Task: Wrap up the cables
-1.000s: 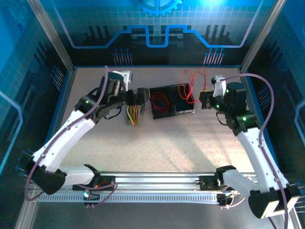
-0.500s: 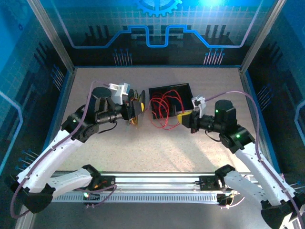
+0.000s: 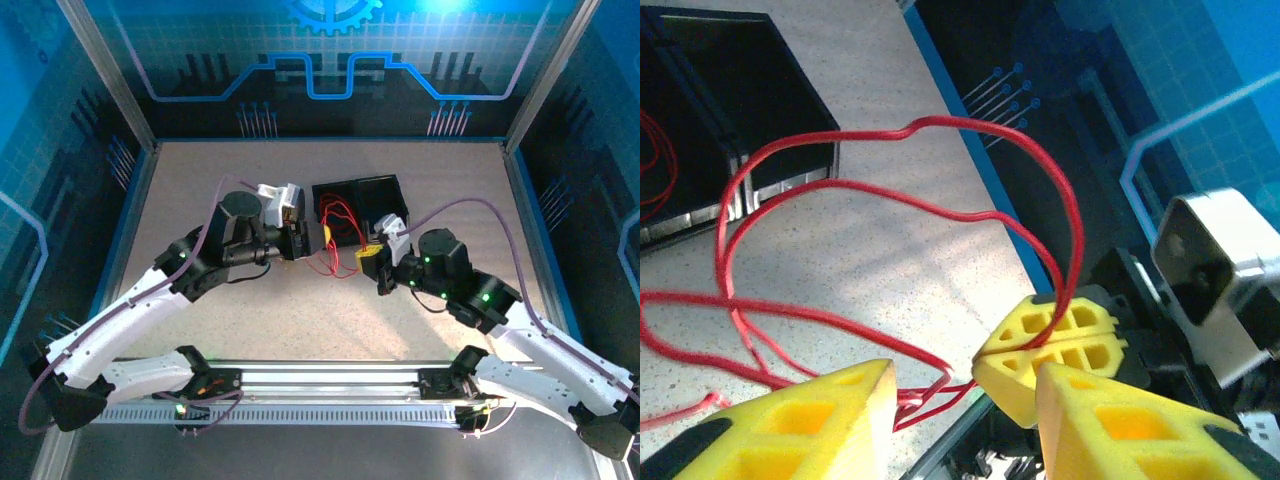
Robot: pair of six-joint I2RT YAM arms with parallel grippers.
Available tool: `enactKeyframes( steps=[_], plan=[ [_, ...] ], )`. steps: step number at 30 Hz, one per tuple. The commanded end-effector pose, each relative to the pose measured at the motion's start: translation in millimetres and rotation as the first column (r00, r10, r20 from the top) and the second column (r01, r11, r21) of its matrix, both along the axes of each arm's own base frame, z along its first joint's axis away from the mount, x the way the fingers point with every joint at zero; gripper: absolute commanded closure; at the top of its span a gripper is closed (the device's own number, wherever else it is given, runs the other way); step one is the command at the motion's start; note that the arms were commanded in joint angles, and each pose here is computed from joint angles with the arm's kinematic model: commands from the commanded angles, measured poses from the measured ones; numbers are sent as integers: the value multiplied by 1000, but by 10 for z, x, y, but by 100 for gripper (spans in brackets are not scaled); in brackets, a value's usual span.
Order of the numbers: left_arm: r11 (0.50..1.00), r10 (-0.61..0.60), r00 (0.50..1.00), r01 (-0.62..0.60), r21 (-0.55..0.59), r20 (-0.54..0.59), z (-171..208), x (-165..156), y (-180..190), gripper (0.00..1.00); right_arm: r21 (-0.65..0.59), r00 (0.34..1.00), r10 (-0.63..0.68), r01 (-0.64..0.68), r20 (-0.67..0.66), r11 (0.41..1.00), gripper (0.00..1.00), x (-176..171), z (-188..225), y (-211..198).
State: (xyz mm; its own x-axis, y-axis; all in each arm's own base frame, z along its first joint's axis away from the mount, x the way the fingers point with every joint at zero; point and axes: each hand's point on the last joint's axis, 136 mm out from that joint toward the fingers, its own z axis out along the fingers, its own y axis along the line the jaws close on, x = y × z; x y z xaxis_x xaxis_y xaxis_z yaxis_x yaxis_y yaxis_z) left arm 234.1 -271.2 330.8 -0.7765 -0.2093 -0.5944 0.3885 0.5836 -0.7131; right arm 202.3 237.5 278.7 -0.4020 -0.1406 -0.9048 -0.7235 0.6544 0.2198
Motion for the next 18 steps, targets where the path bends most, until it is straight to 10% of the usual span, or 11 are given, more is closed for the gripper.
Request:
enactKeyframes(
  steps=[1, 18],
  plan=[
    [994, 105, 994, -105, -19, 3, 20, 75, 127, 59, -16, 987, -101, 104, 122, 994, 100, 97, 112, -129],
    [876, 482, 860, -471, 100, -171, -172, 32, 333, 59, -103, 899, -277, 328, 339, 939, 100, 167, 169, -339]
  ],
)
